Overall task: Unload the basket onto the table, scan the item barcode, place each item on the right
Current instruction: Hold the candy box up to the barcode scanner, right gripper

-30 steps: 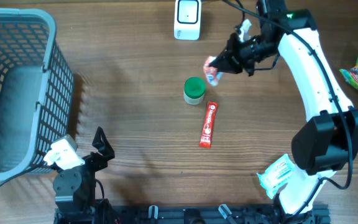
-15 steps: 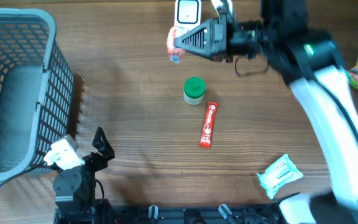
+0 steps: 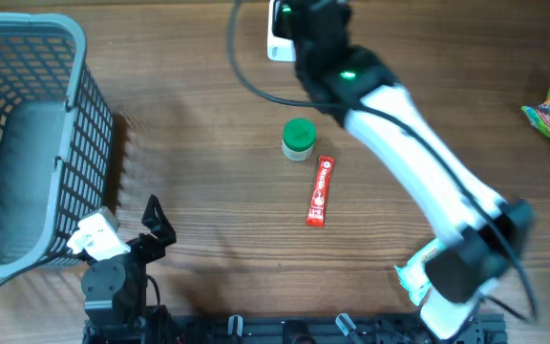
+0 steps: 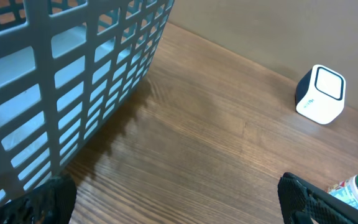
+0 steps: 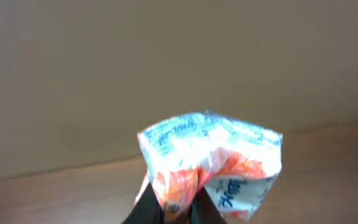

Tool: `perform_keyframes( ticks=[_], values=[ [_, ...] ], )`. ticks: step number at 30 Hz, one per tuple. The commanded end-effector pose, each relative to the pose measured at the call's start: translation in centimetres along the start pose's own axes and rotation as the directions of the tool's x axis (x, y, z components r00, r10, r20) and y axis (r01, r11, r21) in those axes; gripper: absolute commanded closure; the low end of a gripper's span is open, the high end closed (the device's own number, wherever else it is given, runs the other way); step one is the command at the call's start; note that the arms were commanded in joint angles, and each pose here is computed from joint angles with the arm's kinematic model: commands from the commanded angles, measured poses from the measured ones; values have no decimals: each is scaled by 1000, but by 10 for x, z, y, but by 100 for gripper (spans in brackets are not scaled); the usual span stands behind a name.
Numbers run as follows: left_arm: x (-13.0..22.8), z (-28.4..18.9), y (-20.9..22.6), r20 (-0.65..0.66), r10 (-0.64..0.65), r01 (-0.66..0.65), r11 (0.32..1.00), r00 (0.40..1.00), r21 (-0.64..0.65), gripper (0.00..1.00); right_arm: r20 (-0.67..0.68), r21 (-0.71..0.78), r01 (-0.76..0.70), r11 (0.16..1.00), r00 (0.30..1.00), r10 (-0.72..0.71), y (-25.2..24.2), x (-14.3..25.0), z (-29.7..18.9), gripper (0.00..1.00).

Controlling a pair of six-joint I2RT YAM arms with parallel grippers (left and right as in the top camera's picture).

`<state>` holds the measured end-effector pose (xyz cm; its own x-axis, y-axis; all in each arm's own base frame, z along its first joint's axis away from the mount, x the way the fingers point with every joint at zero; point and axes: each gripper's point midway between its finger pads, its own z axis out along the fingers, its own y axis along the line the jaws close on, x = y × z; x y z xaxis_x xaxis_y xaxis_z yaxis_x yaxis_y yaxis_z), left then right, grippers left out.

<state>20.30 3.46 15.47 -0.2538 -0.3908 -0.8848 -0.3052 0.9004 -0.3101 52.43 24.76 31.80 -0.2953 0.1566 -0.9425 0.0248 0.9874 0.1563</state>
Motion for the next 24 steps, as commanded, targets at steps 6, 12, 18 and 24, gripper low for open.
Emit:
perform_keyframes(
  ticks=[6,12,18,24],
  values=[
    [-1,0,-1,8,-9,8,1000,1000,8,0,201,-84,273,958,947,-253,50,54,83,95],
    [-1,0,-1,8,-9,8,1000,1000,8,0,211,-62,226,972,955,-209,33,111,131,96],
    [-1,0,-1,8,-9,8,1000,1000,8,0,142,-90,170,981,978,-156,27,145,146,96],
    [-1,0,-1,8,-9,8,1000,1000,8,0,-28,-114,44,993,998,-48,7,178,157,96]
  ],
)
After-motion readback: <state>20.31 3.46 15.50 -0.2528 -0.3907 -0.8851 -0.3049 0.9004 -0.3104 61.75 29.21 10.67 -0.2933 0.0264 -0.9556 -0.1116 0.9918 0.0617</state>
